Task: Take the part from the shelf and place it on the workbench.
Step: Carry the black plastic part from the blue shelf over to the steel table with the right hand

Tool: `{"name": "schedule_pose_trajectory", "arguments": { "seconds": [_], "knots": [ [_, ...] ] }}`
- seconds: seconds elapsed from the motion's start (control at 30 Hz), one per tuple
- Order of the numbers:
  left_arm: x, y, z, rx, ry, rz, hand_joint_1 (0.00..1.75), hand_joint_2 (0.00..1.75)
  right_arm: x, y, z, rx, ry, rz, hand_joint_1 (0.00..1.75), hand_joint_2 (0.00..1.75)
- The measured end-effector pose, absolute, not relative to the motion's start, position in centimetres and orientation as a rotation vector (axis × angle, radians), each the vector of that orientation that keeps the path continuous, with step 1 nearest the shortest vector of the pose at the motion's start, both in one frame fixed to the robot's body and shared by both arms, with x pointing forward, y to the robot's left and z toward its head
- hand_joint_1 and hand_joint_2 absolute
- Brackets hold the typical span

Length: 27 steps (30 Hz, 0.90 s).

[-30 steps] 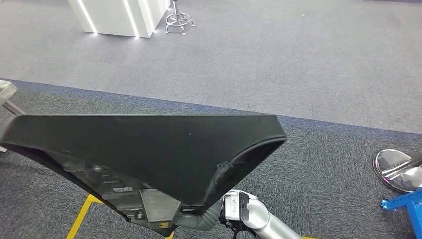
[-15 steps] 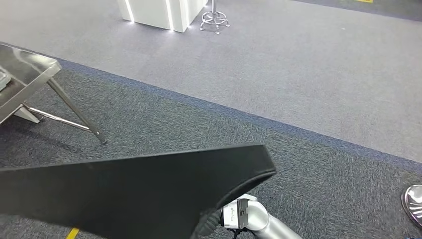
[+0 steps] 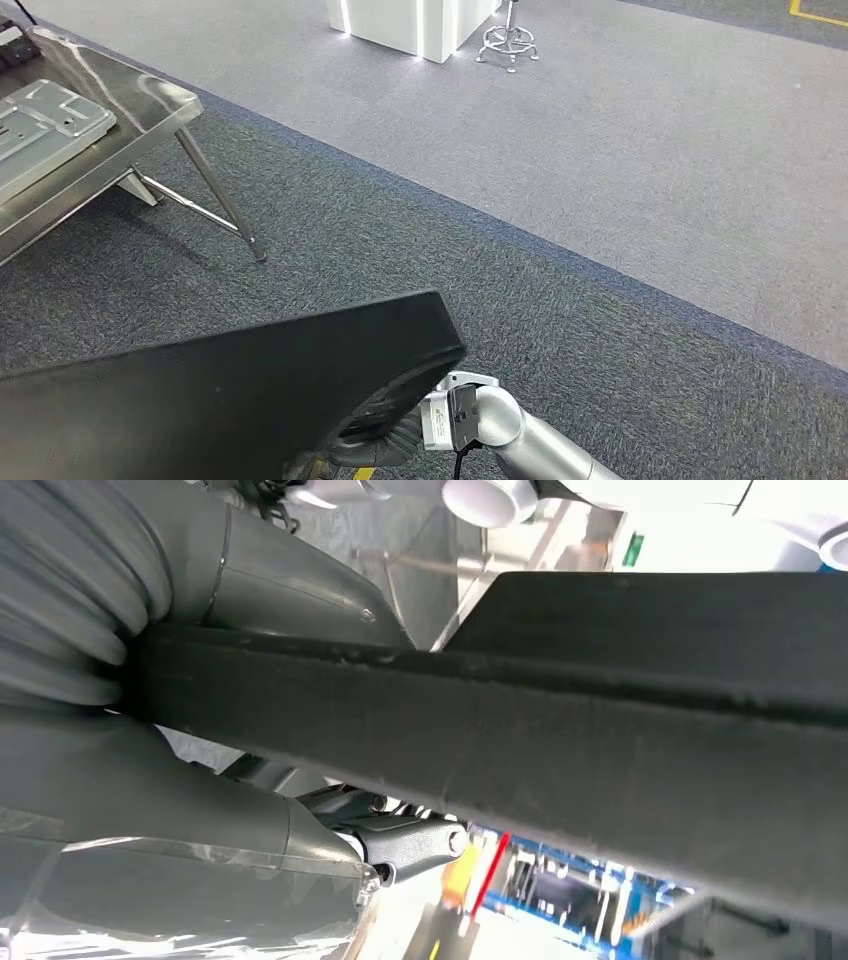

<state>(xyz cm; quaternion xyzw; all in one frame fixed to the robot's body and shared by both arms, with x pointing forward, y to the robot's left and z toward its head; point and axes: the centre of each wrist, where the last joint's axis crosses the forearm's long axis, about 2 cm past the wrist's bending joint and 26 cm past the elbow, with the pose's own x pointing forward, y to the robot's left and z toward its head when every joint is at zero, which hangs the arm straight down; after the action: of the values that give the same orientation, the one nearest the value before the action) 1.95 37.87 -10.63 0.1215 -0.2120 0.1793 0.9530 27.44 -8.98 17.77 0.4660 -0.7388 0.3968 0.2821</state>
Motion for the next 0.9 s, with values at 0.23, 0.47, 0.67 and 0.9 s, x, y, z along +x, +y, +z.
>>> {"name": "schedule_pose_trajectory", "arguments": {
  "seconds": [0.23,0.47,0.67,0.9],
  "knots": [
    [1.8,38.0,-10.6,0.239,-0.462,0.364,0.0,1.75,27.6,-8.6,18.3,1.234,-2.0,1.066,1.75,1.75],
    [2.2,38.2,-10.6,0.241,-0.484,0.365,0.0,1.75,27.1,-9.0,17.6,1.197,-2.009,1.081,1.75,1.75],
    [2.2,38.2,-10.5,0.241,-0.488,0.384,0.0,1.75,27.2,-9.0,18.1,1.212,-2.023,1.083,1.75,1.75],
    [2.4,38.3,-10.5,0.246,-0.482,0.397,0.0,1.75,26.7,-7.5,18.7,1.245,-2.02,1.1,1.75,1.75]
  ]
}}
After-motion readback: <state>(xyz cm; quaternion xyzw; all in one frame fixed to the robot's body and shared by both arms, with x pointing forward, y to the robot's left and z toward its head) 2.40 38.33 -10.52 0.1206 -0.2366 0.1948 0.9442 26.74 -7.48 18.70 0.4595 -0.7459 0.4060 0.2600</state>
